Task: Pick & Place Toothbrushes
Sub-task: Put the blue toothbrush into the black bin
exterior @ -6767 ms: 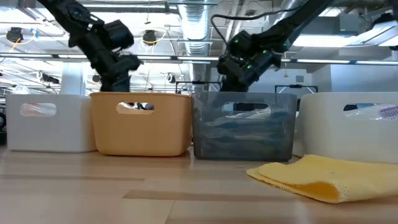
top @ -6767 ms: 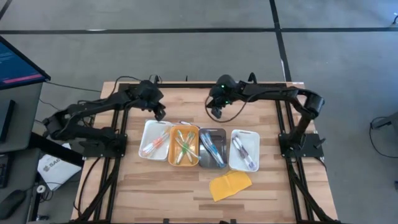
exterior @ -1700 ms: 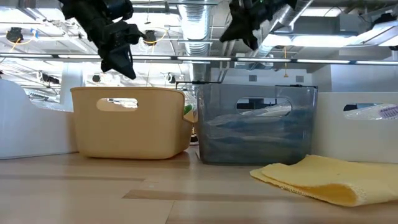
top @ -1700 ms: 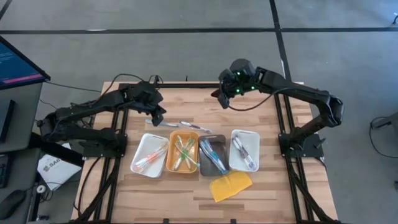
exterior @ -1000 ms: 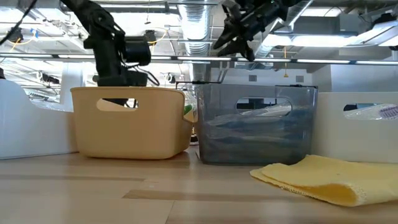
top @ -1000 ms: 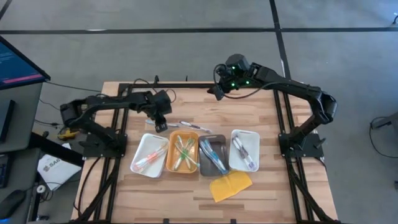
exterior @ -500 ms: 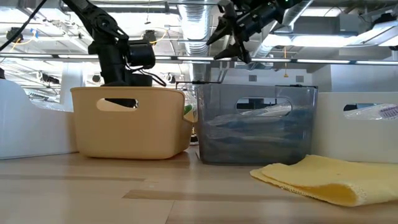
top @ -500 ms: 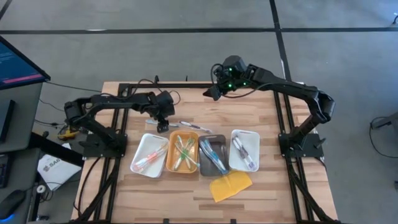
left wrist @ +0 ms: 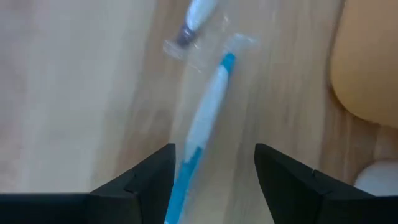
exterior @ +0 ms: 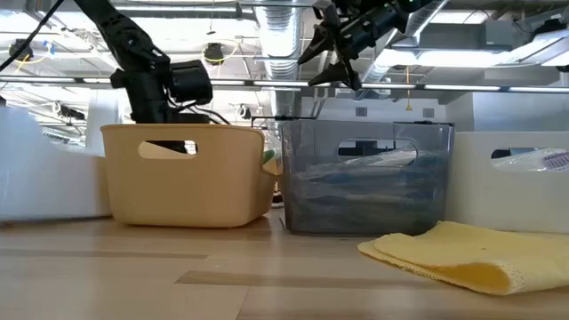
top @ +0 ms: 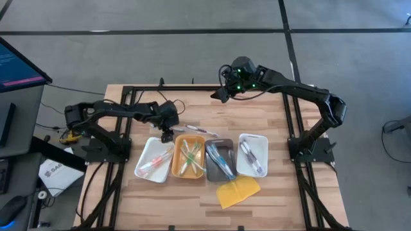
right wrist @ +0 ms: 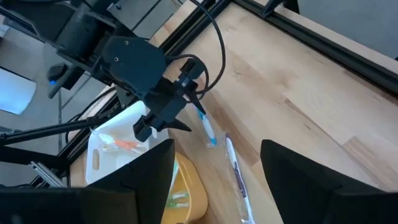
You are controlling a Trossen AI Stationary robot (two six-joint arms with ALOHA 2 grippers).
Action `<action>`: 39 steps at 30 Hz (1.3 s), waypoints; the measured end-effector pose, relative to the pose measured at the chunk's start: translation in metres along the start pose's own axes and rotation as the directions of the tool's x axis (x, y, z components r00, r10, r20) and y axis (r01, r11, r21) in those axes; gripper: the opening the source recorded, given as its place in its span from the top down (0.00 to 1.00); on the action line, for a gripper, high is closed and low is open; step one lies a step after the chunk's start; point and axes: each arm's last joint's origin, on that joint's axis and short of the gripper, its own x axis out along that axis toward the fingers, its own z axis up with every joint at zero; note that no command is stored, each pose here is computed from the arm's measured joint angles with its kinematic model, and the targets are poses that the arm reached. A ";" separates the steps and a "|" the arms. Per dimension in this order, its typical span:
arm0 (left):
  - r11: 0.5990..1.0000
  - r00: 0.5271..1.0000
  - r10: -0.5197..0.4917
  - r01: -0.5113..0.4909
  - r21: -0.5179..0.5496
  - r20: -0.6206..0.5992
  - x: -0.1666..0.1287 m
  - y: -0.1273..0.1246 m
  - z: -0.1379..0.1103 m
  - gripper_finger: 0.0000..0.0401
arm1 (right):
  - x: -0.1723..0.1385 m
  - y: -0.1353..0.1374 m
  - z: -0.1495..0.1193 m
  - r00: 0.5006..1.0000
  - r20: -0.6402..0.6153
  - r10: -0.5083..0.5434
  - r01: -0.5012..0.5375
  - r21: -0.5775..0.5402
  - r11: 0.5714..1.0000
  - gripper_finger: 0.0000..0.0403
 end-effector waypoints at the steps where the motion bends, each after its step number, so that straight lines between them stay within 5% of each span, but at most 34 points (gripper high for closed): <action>1: 1.000 1.000 0.018 -0.018 0.003 0.006 0.001 0.001 0.000 0.47 | 0.000 0.000 0.000 1.000 0.000 0.000 0.000 0.000 1.000 0.42; 6: 0.993 0.993 0.114 -0.114 0.017 -0.013 0.005 0.002 -0.005 0.53 | 0.000 0.000 -0.001 1.000 -0.005 -0.001 0.001 0.002 1.000 0.42; 19: 0.997 0.997 0.073 -0.073 0.013 -0.007 0.005 -0.001 -0.006 0.80 | 0.000 0.000 -0.001 1.000 -0.017 0.013 -0.013 0.004 1.000 0.42; 39: 0.997 0.997 0.074 -0.074 -0.032 -0.015 0.004 -0.002 -0.006 0.82 | 0.000 0.001 -0.002 0.999 -0.028 0.033 -0.033 0.005 0.999 0.42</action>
